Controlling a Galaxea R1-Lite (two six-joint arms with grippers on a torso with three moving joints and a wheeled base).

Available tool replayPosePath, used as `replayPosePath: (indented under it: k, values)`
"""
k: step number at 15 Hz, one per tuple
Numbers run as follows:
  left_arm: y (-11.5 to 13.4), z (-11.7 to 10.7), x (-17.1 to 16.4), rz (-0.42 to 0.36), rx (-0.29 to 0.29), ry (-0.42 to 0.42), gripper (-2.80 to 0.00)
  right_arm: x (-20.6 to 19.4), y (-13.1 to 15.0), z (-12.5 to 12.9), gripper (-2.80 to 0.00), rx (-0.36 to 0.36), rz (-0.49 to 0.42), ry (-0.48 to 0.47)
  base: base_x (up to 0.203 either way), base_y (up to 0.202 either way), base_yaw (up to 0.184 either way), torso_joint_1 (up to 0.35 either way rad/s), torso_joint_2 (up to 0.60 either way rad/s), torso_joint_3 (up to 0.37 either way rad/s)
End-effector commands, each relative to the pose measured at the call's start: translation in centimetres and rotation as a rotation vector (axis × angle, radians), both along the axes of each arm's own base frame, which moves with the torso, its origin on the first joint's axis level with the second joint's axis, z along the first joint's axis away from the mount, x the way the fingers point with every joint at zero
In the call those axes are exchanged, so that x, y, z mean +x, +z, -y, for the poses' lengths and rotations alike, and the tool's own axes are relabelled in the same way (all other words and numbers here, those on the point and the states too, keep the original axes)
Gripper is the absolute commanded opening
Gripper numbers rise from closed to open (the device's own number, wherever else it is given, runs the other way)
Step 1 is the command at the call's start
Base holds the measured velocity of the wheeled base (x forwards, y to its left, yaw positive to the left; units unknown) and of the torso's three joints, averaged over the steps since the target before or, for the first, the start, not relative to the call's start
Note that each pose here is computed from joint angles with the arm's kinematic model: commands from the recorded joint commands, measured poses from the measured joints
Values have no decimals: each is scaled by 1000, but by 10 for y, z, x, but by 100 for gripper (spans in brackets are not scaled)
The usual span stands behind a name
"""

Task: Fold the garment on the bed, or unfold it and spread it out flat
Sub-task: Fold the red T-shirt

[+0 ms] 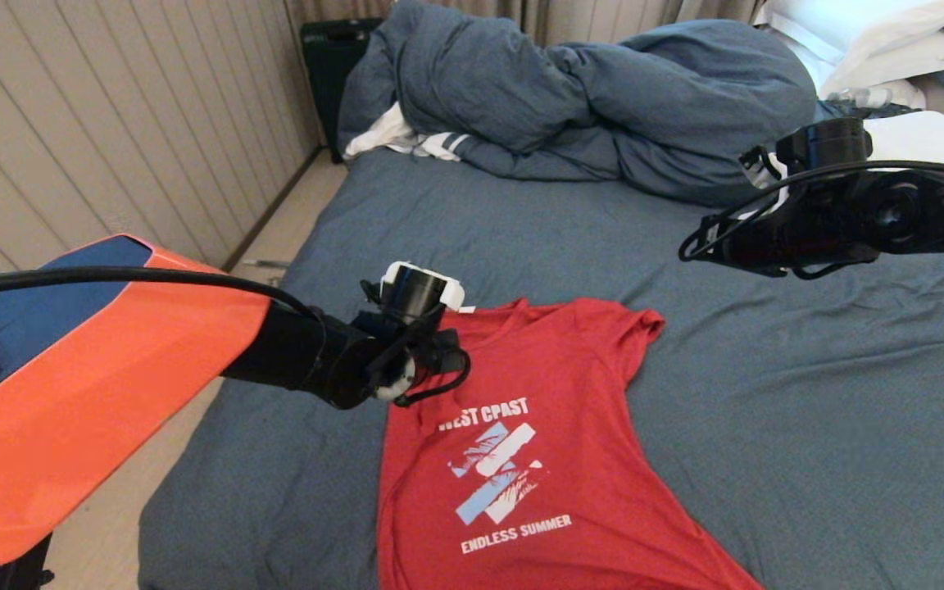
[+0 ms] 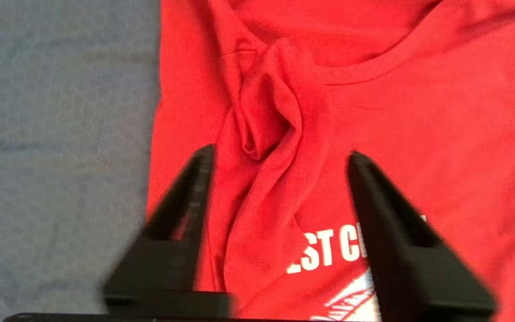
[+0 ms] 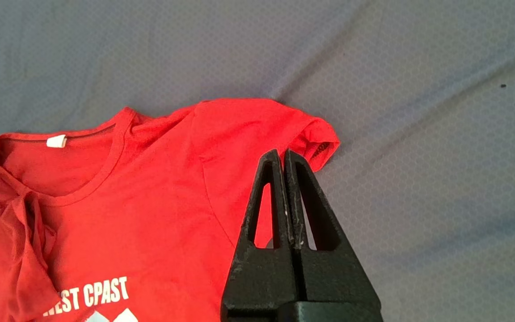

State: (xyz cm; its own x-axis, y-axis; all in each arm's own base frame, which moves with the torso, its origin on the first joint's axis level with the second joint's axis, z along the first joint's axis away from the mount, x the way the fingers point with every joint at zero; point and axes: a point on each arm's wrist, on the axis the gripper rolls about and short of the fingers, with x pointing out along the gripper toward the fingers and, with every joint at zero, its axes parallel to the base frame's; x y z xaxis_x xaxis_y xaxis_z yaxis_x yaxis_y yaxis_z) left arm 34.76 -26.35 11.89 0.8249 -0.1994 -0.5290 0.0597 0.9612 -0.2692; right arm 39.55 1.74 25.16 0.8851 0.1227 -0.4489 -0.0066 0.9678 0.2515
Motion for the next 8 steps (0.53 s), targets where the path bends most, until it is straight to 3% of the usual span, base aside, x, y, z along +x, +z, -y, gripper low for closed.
replayPosePath:
  k: [1, 4, 6, 8]
  values:
    - [-4, -6, 4, -10, 1, 23, -280, 1, -2, 0, -280, 0, -5, 1, 0, 0, 0, 0, 0, 0]
    - [6, -33, 3, -17, -13, 63, -280, 8, -10, 1, -280, -1, -23, -8, 0, 0, 0, 0, 0, 0]
    - [19, -68, -3, -28, -26, 106, -280, 25, -36, 1, -280, -6, -82, -9, 0, 0, 0, 0, 0, 0]
    - [36, -107, -12, 4, -86, 149, -280, 40, -61, -2, -280, -9, -137, -8, 0, 0, 0, 0, 0, 0]
